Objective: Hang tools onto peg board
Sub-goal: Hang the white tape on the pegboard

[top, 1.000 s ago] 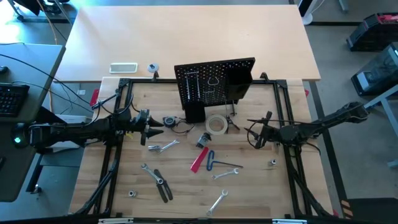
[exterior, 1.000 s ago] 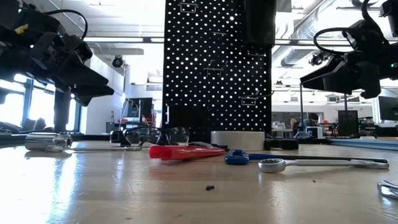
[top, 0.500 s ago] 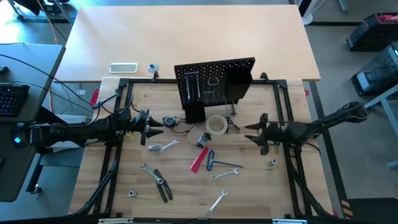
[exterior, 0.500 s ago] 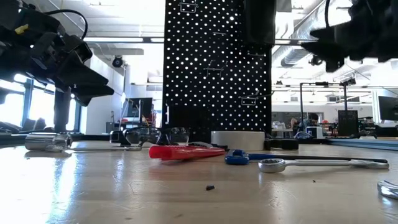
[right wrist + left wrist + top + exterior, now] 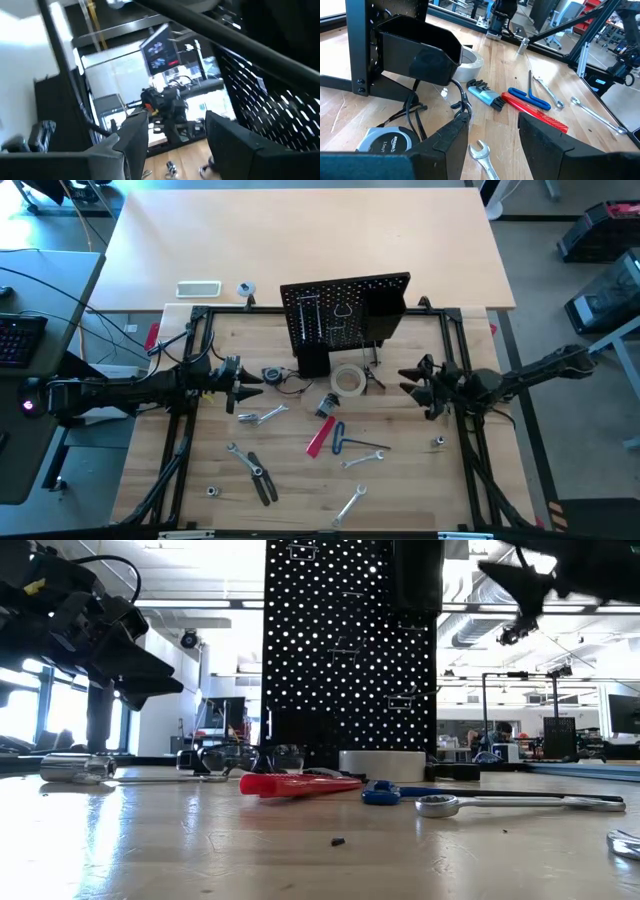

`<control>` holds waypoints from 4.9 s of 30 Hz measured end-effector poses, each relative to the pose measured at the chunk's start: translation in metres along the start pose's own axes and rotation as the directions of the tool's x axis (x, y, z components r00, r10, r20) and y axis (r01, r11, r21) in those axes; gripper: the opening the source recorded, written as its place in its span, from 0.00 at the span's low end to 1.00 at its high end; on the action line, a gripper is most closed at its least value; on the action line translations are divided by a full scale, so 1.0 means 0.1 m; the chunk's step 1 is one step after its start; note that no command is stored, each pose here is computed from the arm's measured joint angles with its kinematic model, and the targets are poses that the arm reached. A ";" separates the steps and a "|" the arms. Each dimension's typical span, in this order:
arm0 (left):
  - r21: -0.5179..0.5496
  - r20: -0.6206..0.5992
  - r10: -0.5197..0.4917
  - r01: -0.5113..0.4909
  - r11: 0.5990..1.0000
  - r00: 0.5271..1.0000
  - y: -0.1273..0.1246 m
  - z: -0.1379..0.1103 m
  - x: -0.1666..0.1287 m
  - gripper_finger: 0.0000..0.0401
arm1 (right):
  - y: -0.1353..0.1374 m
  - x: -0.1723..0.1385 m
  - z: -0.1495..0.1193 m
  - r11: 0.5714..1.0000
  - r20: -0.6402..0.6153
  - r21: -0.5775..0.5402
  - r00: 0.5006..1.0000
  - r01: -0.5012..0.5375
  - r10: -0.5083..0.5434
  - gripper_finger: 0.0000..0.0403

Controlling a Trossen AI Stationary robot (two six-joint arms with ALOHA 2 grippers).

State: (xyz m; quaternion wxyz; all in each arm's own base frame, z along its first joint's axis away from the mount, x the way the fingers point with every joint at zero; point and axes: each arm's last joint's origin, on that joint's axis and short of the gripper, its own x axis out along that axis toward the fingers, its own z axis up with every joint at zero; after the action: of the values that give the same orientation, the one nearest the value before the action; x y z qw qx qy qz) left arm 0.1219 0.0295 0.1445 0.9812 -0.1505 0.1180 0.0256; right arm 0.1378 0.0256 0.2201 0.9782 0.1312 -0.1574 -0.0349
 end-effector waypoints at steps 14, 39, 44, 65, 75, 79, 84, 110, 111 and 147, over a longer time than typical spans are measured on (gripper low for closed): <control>0.000 -0.001 0.000 0.000 1.000 1.000 0.00 0.00 0.00 0.41 | 0.25 1.20 -0.26 0.935 -0.588 -0.341 0.797 -0.095 -0.134 0.47; -0.001 -0.002 0.001 -0.001 1.000 1.000 0.00 0.00 0.00 0.41 | 0.14 1.74 -0.85 0.896 -0.832 -0.420 0.456 -0.143 -0.317 0.47; -0.001 -0.002 0.000 -0.001 1.000 1.000 0.00 0.00 0.00 0.41 | 0.13 1.74 -0.85 0.899 -0.831 -0.417 0.458 -0.135 -0.317 0.47; -0.001 -0.004 0.001 -0.001 1.000 1.000 0.00 0.00 0.00 0.41 | 0.13 1.74 -0.86 0.905 -0.831 -0.409 0.456 -0.116 -0.318 0.47; -0.001 -0.004 0.001 -0.001 1.000 1.000 0.00 0.00 0.00 0.41 | 0.09 1.71 -0.94 0.901 -0.847 -0.417 0.412 -0.122 -0.336 0.47; -0.001 -0.003 0.001 -0.001 1.000 1.000 0.00 0.00 0.00 0.41 | 0.00 1.70 -1.03 0.886 -0.844 -0.451 0.374 -0.107 -0.384 0.47; -0.001 -0.004 0.001 -0.001 1.000 1.000 0.00 -0.01 0.00 0.41 | -0.13 1.71 -1.07 0.883 -0.844 -0.463 0.343 -0.079 -0.412 0.47; -0.001 -0.003 0.001 -0.001 1.000 1.000 0.00 0.00 0.00 0.41 | -0.24 1.60 -1.47 0.907 -0.891 -0.420 0.175 0.031 -0.419 0.19; -0.001 -0.004 0.001 -0.001 1.000 1.000 0.00 0.00 0.00 0.41 | -0.21 1.60 -1.48 0.908 -0.892 -0.418 0.177 0.024 -0.415 0.19; -0.001 -0.004 0.001 -0.001 1.000 1.000 0.00 0.00 0.00 0.41 | 0.54 1.11 -1.06 0.489 -0.439 -0.868 0.328 0.085 -0.837 0.19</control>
State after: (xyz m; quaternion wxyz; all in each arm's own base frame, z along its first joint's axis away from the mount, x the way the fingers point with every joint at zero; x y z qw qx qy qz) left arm 0.1219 0.0294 0.1441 0.9809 -0.1508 0.1199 0.0258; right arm 0.2786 0.0920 0.1707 0.8157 -0.2198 0.4148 -0.3380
